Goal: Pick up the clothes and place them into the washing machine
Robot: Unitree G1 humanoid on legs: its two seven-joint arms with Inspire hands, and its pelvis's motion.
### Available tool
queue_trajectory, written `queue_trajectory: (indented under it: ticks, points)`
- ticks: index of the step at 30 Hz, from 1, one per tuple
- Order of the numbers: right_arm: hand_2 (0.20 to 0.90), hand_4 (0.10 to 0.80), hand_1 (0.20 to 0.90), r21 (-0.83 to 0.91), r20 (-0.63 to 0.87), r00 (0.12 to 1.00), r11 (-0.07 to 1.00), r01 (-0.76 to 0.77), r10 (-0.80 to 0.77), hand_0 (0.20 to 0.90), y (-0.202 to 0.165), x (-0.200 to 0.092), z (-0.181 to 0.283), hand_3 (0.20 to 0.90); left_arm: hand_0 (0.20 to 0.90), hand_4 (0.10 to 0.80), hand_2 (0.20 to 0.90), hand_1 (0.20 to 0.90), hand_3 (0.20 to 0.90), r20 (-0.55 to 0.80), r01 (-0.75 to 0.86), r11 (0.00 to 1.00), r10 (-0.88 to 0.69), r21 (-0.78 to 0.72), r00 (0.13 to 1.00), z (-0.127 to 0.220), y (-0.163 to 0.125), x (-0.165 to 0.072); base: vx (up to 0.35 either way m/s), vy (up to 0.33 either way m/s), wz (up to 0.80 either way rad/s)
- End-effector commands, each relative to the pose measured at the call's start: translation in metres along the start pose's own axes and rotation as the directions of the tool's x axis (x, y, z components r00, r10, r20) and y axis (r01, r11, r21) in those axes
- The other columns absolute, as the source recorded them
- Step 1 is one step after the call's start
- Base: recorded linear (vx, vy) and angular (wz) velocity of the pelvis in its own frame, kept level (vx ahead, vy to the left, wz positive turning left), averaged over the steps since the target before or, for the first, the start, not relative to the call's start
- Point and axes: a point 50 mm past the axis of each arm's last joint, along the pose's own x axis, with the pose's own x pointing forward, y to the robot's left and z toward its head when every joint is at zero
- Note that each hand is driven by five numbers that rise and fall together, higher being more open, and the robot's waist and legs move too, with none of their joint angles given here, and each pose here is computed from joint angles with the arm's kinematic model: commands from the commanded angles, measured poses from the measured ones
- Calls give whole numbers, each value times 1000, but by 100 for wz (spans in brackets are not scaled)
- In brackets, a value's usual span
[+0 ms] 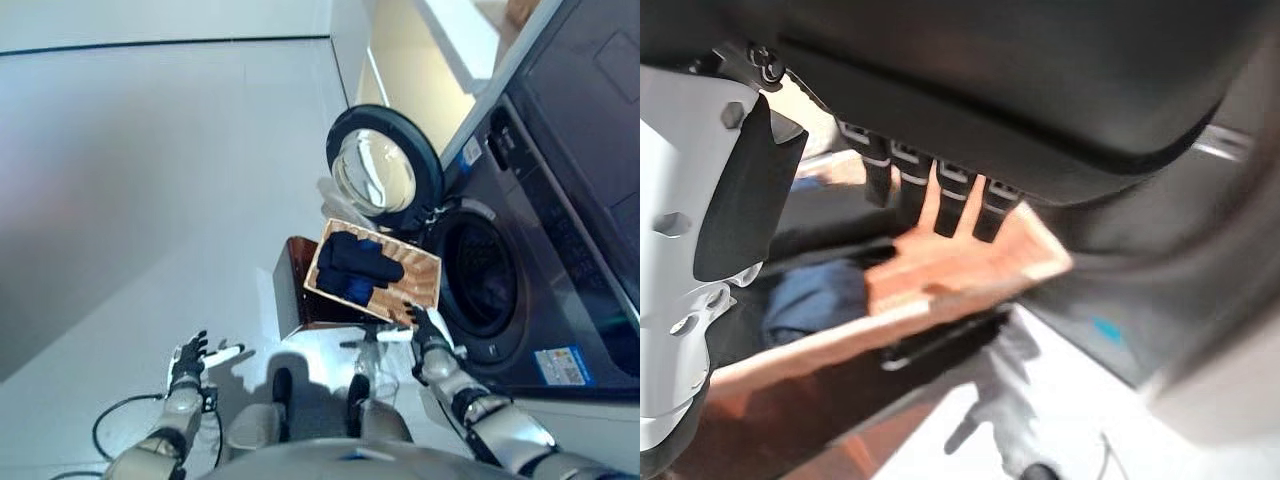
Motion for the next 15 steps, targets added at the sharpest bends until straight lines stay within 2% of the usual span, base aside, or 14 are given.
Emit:
queue_trajectory:
  ticks: [1, 4, 9, 10, 12, 15]
  points:
    - [900, 800, 900, -82, 98, 982, 982, 170, -162, 900, -52, 15, 27, 900, 900, 800, 900, 900, 900, 67, 9, 999, -5, -52, 998, 10, -10, -1, -15, -82, 18]
    - [900, 800, 900, -107, 134, 974, 974, 199, -184, 900, -62, 18, 38, 900, 900, 800, 900, 900, 900, 75, 23, 998, -19, -60, 997, 12, -14, -2, -34, -45, 20]
    - [900, 800, 900, -257, 250, 945, 927, 275, -211, 900, -78, 22, 67, 900, 900, 800, 900, 900, 900, 84, 36, 998, -31, -54, 996, 15, -20, -2, -30, -40, 10]
    - [900, 800, 900, -335, 300, 928, 886, 321, -222, 900, -84, 22, 77, 900, 900, 800, 900, 900, 900, 97, 37, 998, -31, -55, 995, 18, -21, -2, -28, -8, 4]
    - [900, 800, 900, -373, 328, 916, 860, 349, -230, 900, -88, 22, 82, 900, 900, 800, 900, 900, 900, 110, 38, 997, -31, -61, 993, 21, -23, -2, 0, 0, 0]
    - [900, 800, 900, -514, 434, 872, 733, 445, -225, 900, -99, 22, 101, 900, 900, 800, 900, 900, 900, 150, 47, 997, -37, -64, 988, 28, -27, -3, -12, 14, 3]
